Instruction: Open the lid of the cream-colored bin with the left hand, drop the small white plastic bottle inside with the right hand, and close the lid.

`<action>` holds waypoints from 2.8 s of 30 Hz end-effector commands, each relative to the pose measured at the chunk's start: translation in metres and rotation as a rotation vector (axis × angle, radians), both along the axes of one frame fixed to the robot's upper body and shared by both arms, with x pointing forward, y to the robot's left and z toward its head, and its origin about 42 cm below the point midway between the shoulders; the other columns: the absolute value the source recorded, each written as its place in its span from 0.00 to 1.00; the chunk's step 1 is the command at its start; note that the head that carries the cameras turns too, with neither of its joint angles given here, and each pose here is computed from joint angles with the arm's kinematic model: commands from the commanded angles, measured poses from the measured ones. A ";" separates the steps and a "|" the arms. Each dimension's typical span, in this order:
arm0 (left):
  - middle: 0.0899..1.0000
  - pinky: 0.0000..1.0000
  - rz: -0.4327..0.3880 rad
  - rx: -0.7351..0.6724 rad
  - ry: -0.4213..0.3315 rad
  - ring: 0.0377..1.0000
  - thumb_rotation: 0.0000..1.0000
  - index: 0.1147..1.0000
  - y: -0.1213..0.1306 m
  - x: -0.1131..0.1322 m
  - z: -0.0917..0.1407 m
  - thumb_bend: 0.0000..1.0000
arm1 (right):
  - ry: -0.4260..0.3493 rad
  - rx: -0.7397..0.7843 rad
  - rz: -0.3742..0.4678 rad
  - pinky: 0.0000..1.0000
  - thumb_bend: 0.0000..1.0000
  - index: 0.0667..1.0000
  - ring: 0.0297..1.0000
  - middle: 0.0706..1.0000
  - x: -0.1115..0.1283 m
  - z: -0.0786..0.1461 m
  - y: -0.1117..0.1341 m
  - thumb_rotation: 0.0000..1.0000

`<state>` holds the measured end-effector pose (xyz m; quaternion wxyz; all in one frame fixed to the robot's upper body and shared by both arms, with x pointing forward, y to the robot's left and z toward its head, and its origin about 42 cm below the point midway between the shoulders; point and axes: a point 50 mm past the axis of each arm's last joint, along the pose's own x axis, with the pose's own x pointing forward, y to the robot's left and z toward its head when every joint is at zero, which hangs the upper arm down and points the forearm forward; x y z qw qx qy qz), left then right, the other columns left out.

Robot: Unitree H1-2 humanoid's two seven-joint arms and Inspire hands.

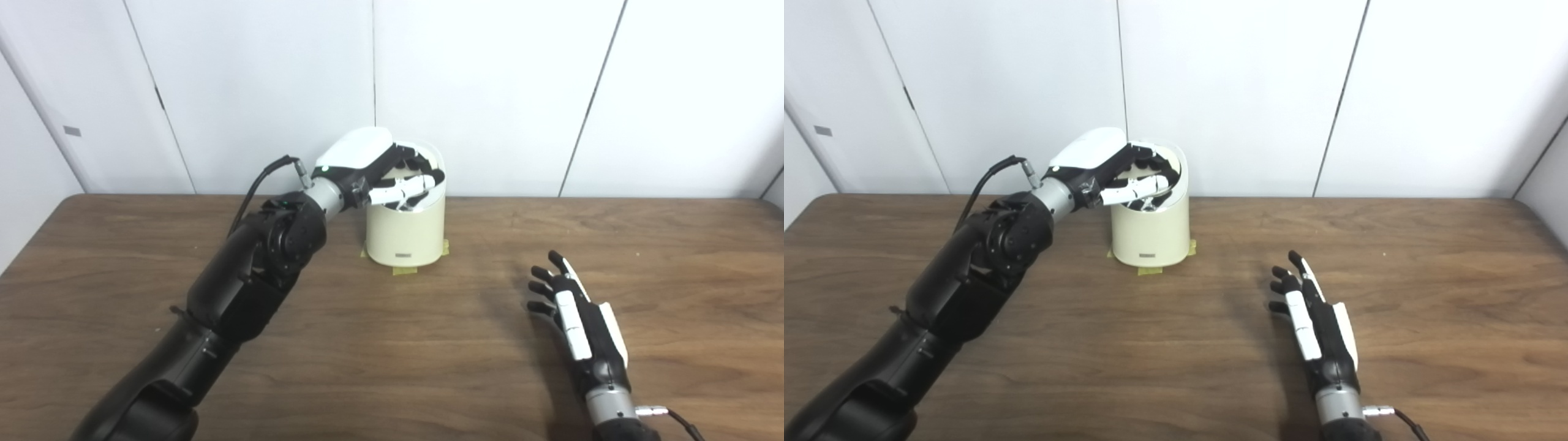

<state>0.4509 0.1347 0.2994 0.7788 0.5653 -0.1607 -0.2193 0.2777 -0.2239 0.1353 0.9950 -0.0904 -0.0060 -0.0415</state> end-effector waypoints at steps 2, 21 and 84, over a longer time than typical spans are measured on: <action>0.82 0.74 0.004 0.057 -0.023 0.81 1.00 0.78 0.005 0.000 0.008 0.52 | -0.079 -0.019 0.014 0.72 0.52 0.93 0.82 0.85 0.005 0.019 0.001 1.00; 0.82 0.77 0.035 0.113 0.092 0.82 1.00 0.81 0.008 0.001 -0.013 0.55 | -0.071 -0.027 0.015 0.72 0.52 0.94 0.82 0.85 0.001 0.017 0.004 1.00; 0.80 0.76 -0.009 0.361 0.134 0.81 1.00 0.77 0.004 -0.005 -0.050 0.58 | -0.075 -0.027 0.008 0.71 0.50 0.93 0.82 0.84 -0.001 0.022 0.006 1.00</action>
